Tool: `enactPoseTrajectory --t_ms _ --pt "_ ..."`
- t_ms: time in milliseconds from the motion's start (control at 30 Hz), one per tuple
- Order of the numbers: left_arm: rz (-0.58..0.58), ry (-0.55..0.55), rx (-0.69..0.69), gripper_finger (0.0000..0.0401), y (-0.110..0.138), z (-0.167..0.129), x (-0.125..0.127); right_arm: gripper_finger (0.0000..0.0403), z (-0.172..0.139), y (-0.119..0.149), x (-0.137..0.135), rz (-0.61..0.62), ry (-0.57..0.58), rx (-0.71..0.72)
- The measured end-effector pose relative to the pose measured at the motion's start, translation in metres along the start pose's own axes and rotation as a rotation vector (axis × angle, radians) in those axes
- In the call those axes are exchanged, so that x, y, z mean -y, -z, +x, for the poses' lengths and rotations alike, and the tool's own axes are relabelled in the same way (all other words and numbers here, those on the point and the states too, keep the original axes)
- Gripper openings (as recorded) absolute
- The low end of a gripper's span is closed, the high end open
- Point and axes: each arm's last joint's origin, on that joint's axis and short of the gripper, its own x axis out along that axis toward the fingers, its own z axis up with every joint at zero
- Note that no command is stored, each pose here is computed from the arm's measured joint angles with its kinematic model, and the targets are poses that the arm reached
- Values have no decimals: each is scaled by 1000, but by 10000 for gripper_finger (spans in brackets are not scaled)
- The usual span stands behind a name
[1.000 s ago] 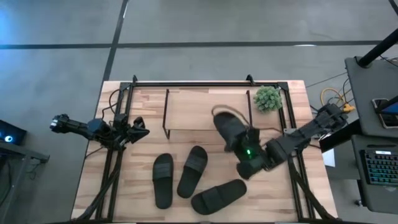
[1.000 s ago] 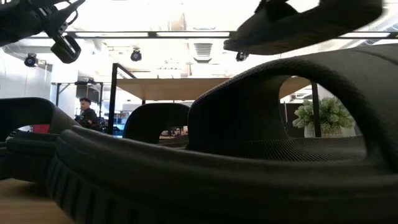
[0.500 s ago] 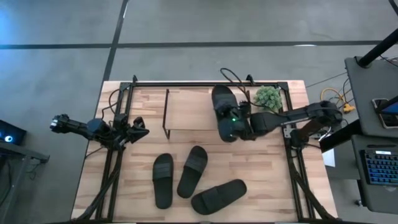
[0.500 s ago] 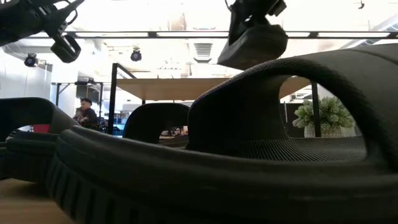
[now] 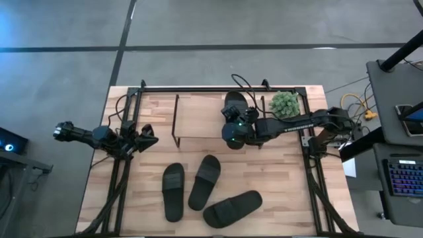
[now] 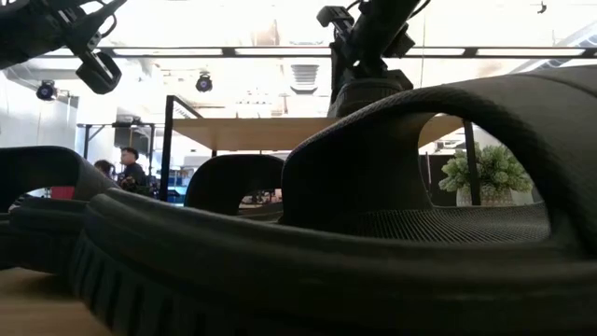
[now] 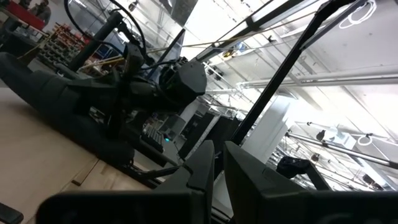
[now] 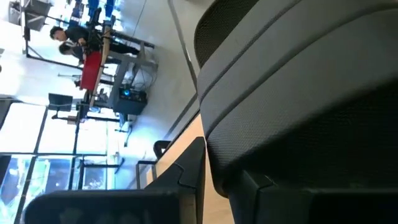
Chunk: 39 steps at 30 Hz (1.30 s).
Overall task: Pick and place slides into the shelf
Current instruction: Put the black slide on the shelf
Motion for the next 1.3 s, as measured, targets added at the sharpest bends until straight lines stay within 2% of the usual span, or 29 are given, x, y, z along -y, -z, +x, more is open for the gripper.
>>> enactPoseTrajectory --t_ms 500,767,1100,1200,1300 --pt "1 -7 1 22 0 0 -1 48 6 -5 -5 -48 21 -23" --pt "1 -6 1 22 1 0 -1 87 3 -7 -7 -51 56 -118" --pt "1 -6 1 22 1 0 -1 112 -7 -15 -13 -265 55 -228" --pt "2 -7 0 22 1 0 -1 115 -8 -15 -13 -290 51 -237" --pt "2 -7 1 22 1 0 -1 117 -11 -16 -17 -350 47 -315"
